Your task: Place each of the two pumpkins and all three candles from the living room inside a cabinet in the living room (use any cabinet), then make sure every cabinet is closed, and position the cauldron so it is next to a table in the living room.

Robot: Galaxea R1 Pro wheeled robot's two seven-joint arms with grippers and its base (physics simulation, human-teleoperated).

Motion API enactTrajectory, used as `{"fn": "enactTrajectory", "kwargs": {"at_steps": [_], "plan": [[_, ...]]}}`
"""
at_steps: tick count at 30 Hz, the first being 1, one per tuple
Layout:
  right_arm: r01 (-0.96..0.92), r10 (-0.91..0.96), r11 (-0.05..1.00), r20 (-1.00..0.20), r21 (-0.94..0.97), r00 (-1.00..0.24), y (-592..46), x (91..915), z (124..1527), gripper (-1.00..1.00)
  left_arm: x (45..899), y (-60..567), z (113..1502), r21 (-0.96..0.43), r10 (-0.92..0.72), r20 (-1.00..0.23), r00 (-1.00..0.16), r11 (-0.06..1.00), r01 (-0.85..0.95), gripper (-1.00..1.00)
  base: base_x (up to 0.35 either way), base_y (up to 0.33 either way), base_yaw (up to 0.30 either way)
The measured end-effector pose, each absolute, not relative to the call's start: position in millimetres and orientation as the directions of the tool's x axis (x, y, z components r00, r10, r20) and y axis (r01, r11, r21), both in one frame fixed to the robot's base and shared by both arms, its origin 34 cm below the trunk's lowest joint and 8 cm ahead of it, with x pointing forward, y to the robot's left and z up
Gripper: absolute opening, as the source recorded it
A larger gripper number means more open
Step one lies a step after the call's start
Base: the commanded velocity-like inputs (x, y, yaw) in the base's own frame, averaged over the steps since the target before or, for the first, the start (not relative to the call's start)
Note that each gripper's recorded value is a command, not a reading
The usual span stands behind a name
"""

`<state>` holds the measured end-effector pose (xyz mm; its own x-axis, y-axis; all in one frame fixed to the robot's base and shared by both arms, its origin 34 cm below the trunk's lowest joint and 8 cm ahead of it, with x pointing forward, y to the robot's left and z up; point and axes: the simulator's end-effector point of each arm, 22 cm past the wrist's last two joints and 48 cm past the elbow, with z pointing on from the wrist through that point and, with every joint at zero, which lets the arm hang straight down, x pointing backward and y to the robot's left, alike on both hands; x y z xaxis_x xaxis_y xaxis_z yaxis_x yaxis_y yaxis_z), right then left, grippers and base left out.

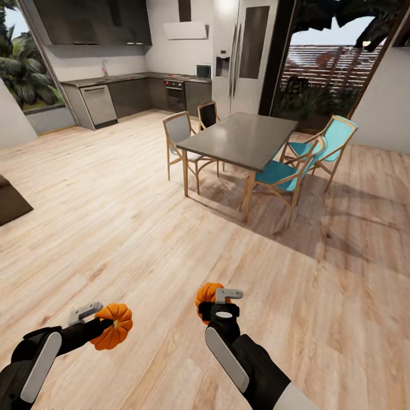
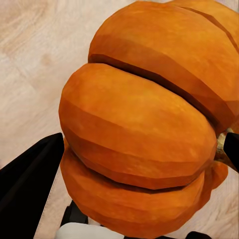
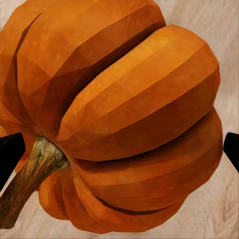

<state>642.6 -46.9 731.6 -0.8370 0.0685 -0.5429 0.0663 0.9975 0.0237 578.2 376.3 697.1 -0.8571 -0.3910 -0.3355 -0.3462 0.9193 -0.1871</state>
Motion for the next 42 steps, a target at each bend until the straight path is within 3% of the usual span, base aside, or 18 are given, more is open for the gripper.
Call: {"fn": "enactTrajectory", "kwargs": {"at_steps": [11, 42], "plan": [[0.025, 0.023, 1.0, -0.606, 0.005, -0.795, -34.8, 647.6, 742.1, -1.0, 578.7, 375.3, 697.3, -0.191, -0.392, -0.337, -0.856, 0.919, -0.346, -1.0, 0.015, 0.006, 0.293], [0.022, 0.015, 1.0, -0.604, -0.004, -0.797, -35.6, 645.3, 738.2, -1.0, 578.8, 375.0, 697.2, -0.19, -0.391, -0.337, -0.856, 0.919, -0.345, -1.0, 0.008, 0.0, 0.293]]}}
